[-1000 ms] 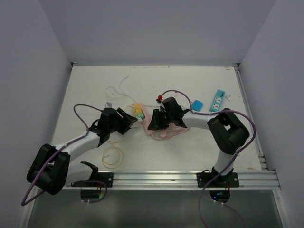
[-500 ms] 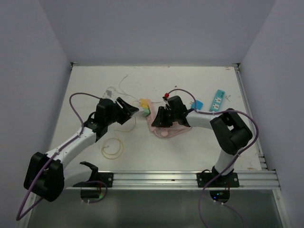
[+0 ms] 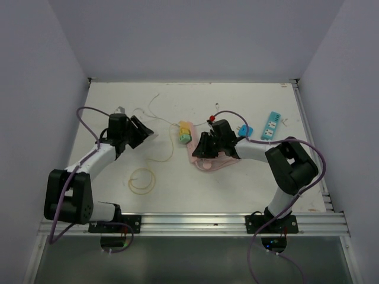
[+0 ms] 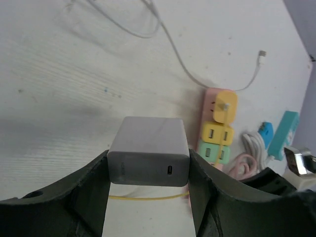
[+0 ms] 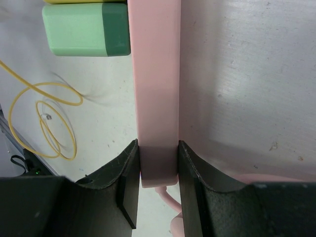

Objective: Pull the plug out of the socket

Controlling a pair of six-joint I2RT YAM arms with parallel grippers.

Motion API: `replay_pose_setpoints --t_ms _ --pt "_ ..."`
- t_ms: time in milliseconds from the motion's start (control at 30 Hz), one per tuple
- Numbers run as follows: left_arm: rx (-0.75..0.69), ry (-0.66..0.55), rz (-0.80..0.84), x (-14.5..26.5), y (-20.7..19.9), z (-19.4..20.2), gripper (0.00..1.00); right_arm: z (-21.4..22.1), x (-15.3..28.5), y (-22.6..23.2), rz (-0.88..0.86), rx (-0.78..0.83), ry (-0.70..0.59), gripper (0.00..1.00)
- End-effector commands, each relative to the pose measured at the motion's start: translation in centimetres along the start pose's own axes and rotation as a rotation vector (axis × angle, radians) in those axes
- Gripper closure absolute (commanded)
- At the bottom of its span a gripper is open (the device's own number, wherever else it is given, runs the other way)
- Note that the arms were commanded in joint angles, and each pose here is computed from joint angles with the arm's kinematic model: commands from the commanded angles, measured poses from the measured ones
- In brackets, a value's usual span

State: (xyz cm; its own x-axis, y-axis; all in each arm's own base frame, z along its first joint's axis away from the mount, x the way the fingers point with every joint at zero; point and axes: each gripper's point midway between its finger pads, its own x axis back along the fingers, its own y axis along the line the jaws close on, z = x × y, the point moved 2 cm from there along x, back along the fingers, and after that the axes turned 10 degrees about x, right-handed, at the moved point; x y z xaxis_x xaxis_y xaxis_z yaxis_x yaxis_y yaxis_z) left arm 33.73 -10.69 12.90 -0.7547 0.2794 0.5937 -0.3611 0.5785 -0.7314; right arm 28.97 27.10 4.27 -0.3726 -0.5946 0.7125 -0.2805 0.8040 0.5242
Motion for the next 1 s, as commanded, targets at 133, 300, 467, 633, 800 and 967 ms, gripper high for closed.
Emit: replay_pose_setpoints --t_ms 133,300,467,633,800,967 --pt "-0.033 0.015 -0.105 -3.3 2.8 -3.0 1.00 8.4 1.4 -9.5 0.395 -0.031 0.266 1.00" --pt "0.026 -0.028 -0.113 -4.1 4.1 -4.8 1.00 8.4 1.3 -9.5 0.388 -0.030 0.265 1.00" --pt "0.130 -0.040 -0.129 -5.0 7.1 -6.9 0.80 8.5 1.2 -9.4 0.383 -0.030 0.267 1.00" --pt "0.204 0.004 -0.130 -5.5 8.9 -7.0 0.51 8.4 1.2 -9.3 0.374 -0.024 0.267 1.00" --pt "0.186 -0.033 -0.090 -4.2 8.0 -7.7 0.15 8.4 1.1 -9.3 0.366 -0.022 0.268 1.00" --pt "0.129 -0.109 -0.112 -2.3 7.3 -9.3 0.00 8.3 1.2 -9.2 0.362 -0.019 0.265 1.00"
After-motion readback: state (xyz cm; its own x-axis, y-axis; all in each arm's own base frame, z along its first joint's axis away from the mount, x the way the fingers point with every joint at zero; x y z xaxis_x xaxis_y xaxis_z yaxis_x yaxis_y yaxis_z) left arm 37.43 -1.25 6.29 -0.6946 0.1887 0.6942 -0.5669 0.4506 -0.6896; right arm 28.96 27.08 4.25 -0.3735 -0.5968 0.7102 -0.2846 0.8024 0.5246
